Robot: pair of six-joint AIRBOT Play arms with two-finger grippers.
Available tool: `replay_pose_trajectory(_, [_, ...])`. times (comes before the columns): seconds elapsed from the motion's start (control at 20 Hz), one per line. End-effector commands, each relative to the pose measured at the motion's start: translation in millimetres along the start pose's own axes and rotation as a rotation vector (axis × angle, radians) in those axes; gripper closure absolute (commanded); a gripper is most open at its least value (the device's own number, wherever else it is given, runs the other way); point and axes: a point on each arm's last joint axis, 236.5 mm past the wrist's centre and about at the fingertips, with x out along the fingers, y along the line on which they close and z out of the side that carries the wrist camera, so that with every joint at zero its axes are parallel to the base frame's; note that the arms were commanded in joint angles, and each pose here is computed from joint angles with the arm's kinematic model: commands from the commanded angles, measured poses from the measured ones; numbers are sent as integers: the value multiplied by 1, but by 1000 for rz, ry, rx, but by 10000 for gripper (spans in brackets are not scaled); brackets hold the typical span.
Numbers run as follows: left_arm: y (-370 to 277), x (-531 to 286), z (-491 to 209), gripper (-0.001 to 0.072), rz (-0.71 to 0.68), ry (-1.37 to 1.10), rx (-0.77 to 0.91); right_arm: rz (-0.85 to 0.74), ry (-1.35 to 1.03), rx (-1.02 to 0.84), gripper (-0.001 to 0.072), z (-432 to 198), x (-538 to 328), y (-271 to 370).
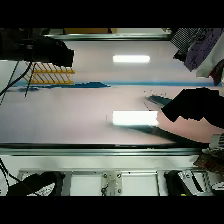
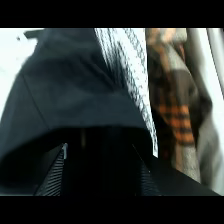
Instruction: Fold the clothes and pants, and hang the long-sleeved shirts on hangers.
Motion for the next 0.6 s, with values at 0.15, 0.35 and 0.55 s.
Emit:
replay_pose_trajectory(0.15, [0, 0, 0, 697, 1, -1, 1, 16, 42, 7, 268, -14, -26, 9])
replay_pose_trajectory(0.35, [0, 0, 0, 696, 1, -1, 13, 181, 15, 22, 268, -13, -59, 53])
replay_pose_trajectory(0.55, [0, 0, 0, 697, 1, -1, 16, 548, -33, 7, 268, -5, -101, 135])
